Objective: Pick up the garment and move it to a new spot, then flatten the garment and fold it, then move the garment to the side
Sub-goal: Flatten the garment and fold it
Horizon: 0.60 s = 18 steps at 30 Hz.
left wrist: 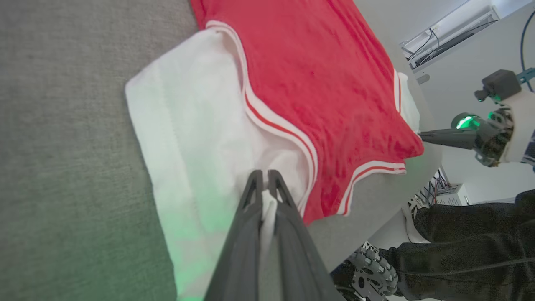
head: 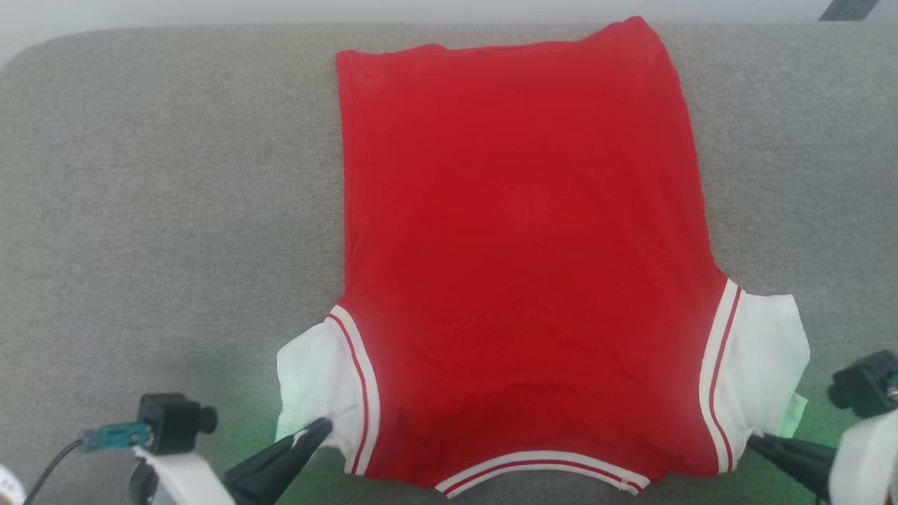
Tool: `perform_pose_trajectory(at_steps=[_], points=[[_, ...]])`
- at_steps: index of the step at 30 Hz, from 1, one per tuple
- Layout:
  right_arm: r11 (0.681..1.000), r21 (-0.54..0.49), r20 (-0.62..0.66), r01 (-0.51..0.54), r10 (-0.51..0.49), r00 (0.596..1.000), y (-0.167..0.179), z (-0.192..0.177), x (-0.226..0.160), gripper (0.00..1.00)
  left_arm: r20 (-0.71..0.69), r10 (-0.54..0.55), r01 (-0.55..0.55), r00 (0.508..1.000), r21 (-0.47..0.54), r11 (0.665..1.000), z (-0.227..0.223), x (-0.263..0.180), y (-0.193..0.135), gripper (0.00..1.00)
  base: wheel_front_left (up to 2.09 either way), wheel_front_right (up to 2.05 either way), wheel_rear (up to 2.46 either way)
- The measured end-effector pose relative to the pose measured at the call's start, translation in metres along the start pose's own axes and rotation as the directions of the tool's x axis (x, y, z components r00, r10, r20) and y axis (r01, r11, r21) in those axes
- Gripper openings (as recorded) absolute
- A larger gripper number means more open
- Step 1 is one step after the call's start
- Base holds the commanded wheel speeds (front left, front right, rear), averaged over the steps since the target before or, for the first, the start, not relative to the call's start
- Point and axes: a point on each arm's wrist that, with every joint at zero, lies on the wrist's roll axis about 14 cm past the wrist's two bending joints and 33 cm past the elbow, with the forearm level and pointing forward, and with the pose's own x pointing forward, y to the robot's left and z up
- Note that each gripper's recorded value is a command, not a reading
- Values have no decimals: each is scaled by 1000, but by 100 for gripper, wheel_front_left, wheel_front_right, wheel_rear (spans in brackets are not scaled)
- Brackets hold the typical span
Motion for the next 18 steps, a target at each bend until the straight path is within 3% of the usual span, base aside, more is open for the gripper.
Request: perform_pose_trajectory(at_steps=[4,7,13,14,15,16,18], points=[[1000,-9,-58,9,-10,998,2,-10,11,0,-45,32,-31,998,26,999,-14,8,13,0,0,0,0],[996,-75,-103,43,-50,993,-6,-14,17,0,-69,46,-44,997,23,999,-23,15,19,0,0,0,0],[993,-105,-117,57,-69,991,-7,-17,29,0,-106,53,-48,993,47,998,-32,26,26,0,0,0,0],[992,-109,-116,60,-72,991,-7,-17,30,18,-109,51,-46,993,48,998,-32,28,26,0,0,0,0],[992,-111,-112,64,-76,991,-8,-16,29,48,-111,48,-43,993,50,998,-32,29,26,0,0,0,0],[991,-114,-108,68,-80,991,-9,-15,28,100,-111,46,-41,993,47,998,-32,31,26,0,0,0,0],[991,-115,-85,68,-78,993,-7,-8,25,100,-111,40,-35,993,44,998,-31,33,25,0,0,0,0]])
